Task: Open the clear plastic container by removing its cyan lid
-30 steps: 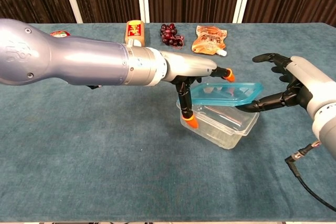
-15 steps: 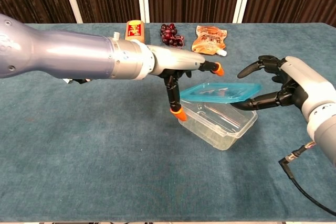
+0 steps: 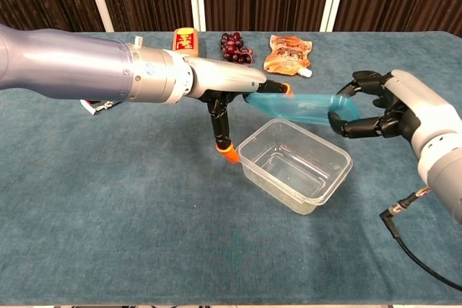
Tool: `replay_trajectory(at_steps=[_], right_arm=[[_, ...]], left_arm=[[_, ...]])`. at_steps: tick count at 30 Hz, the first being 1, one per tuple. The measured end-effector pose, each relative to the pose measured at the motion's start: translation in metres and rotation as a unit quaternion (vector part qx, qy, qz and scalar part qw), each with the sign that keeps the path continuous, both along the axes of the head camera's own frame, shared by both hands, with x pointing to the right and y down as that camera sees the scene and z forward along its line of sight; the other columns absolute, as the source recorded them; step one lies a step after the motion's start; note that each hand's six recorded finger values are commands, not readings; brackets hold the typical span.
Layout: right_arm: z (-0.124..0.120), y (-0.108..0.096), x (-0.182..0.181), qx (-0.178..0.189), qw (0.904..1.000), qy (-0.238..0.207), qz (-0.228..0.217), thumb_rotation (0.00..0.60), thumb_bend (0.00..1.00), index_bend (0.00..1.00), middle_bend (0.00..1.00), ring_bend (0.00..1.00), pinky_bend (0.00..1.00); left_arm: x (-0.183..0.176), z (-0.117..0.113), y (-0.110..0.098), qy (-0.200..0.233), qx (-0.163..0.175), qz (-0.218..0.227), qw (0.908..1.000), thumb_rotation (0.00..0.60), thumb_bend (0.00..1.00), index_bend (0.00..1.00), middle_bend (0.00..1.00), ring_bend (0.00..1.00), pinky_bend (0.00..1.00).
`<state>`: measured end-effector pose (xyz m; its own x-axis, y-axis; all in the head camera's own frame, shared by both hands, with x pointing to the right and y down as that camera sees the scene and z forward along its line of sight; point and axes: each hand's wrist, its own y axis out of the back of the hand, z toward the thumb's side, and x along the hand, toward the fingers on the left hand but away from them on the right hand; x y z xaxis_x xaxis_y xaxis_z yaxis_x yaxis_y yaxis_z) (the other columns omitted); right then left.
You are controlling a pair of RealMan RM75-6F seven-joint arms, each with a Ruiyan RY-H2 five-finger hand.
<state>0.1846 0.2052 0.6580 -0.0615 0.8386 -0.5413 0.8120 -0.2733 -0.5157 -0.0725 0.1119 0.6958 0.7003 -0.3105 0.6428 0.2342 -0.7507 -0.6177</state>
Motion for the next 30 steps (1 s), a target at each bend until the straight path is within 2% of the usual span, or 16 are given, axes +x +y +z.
replay_trajectory(at_steps=[8,14,23,30], right_arm=[[-0.001,-0.004,0.003,0.003,1.0,0.009,0.003,0.6,0.62,0.65,0.09,0.0,0.0],[-0.003,-0.01,0.011,0.012,0.9997,0.019,0.007,0.6,0.62,0.66,0.09,0.0,0.0],[-0.007,-0.029,0.03,0.035,0.9984,0.039,0.021,0.6,0.62,0.67,0.1,0.0,0.0],[-0.01,-0.048,0.058,0.052,0.9954,0.074,0.032,0.6,0.62,0.67,0.1,0.0,0.0]], left_arm=[[-0.003,-0.005,-0.005,0.006,0.004,-0.005,1.0,0.6,0.0,0.0,0.0,0.0,0.15],[-0.006,-0.013,-0.015,0.021,0.01,-0.026,0.9994,0.6,0.0,0.0,0.0,0.0,0.15],[-0.016,-0.026,-0.034,0.04,0.021,-0.064,0.9969,0.6,0.0,0.0,0.0,0.0,0.15],[-0.03,-0.032,-0.043,0.045,0.028,-0.088,0.9947,0.6,0.0,0.0,0.0,0.0,0.15]])
